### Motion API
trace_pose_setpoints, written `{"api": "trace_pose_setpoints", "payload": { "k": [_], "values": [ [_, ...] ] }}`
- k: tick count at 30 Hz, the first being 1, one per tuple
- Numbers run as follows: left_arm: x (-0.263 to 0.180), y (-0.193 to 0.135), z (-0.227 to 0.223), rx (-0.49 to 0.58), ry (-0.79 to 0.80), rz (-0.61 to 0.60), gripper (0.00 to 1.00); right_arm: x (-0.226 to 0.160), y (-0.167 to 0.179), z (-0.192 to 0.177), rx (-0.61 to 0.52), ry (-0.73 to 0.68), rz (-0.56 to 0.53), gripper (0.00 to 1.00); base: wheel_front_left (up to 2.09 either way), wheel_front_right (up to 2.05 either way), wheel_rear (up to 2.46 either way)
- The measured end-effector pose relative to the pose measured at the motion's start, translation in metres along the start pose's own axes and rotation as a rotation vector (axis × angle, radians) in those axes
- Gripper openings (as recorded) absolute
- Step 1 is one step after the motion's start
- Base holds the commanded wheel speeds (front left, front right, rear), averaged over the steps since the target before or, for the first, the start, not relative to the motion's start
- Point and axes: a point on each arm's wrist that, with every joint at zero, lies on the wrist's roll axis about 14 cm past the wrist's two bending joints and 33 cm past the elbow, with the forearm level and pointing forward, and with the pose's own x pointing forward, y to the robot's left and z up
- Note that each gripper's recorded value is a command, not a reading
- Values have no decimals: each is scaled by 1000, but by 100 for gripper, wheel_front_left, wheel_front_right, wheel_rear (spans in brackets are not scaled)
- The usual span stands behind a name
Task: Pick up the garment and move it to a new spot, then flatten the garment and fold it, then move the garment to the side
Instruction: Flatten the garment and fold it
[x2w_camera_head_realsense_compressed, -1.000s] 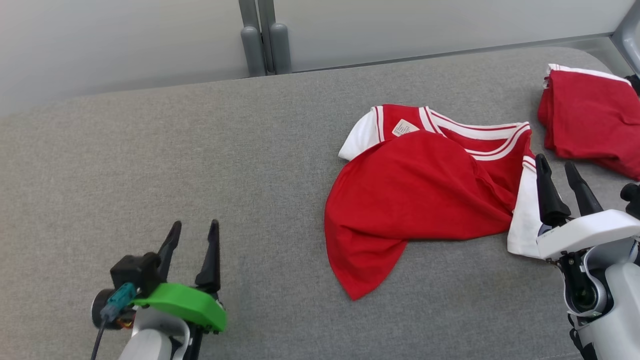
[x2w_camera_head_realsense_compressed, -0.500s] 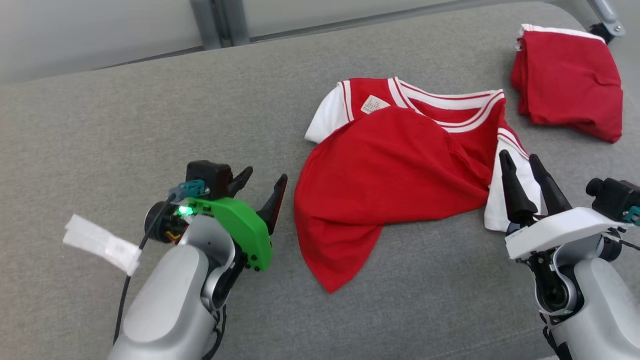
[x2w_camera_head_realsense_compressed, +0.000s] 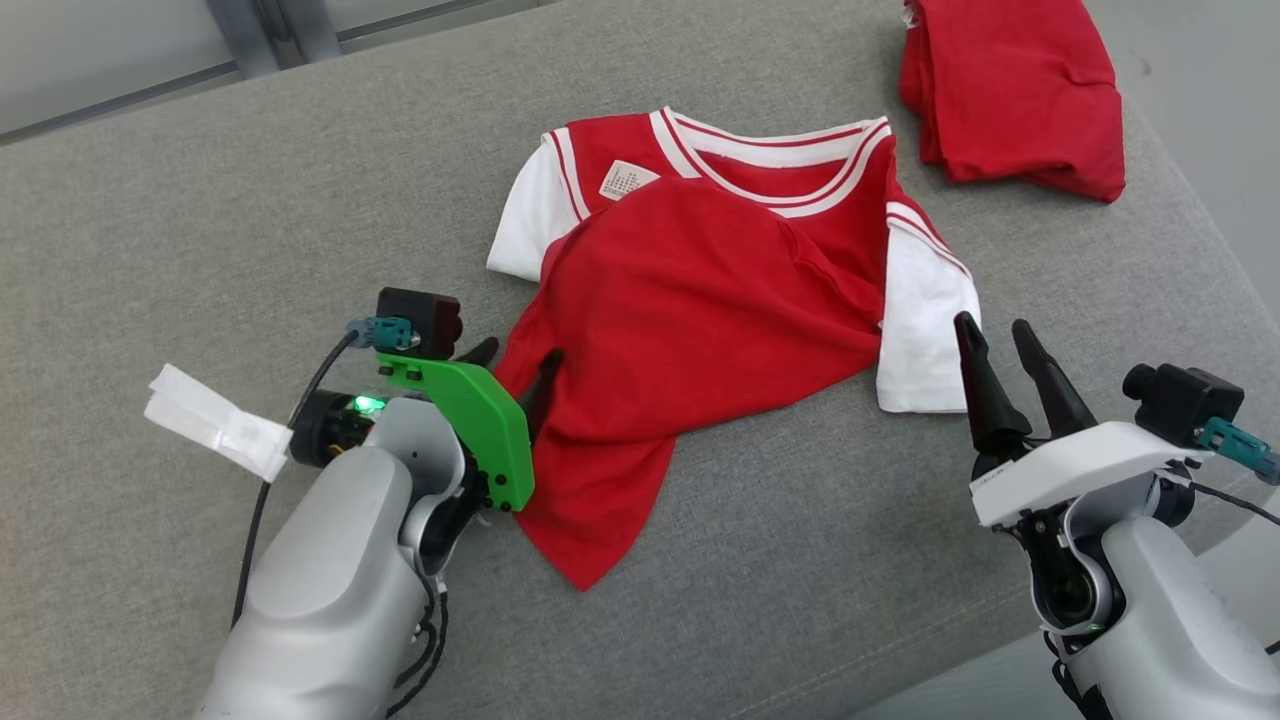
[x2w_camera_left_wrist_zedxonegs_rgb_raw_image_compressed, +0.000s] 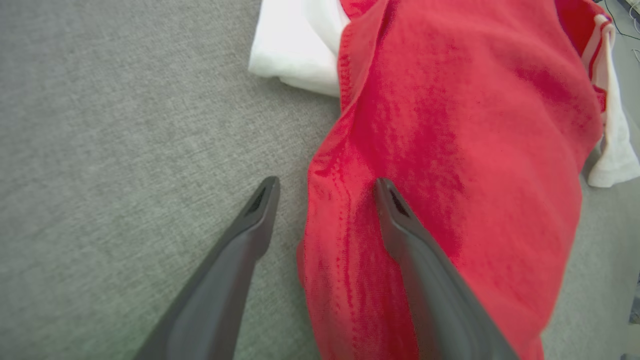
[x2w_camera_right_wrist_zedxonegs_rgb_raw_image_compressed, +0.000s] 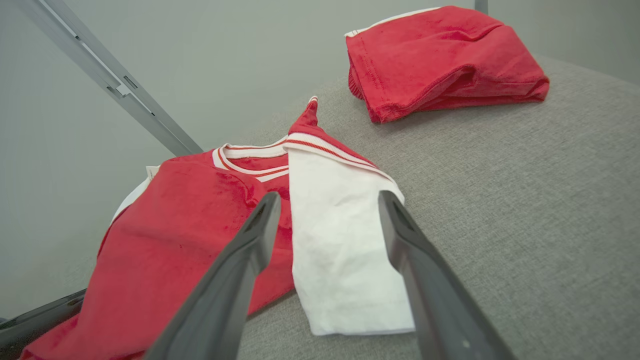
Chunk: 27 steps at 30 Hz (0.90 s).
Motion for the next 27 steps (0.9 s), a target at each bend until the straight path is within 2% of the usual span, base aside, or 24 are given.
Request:
{"api": "trace_pose_setpoints", "payload": {
  "k": [1,2,5,11,17,20,23,27],
  "values": [
    [2,-4,-2,-6,10,-12,29,0,-1,-2,2,4,-4,100,0,0,0],
    [2,-9,-3,-14,16,-29,0,0,-1,-3,1,9,-4,100,0,0,0],
    [0,-16,1,-10,-7,-52,0,4,3,-2,3,3,9,100,0,0,0],
    [-22,-8,50,40,-179,-33,0,6,14,1,4,-9,47,100,0,0,0],
    [-69,1,130,203,-407,7,0,6,29,13,13,-46,95,100,0,0,0],
    [-96,-4,156,288,-495,6,0,9,34,18,14,-64,110,100,0,0,0],
    [-119,-11,161,346,-541,-9,0,11,45,14,17,-56,139,100,0,0,0],
    [-146,2,118,317,-536,20,0,13,57,5,23,-33,173,100,0,0,0]
  ]
}}
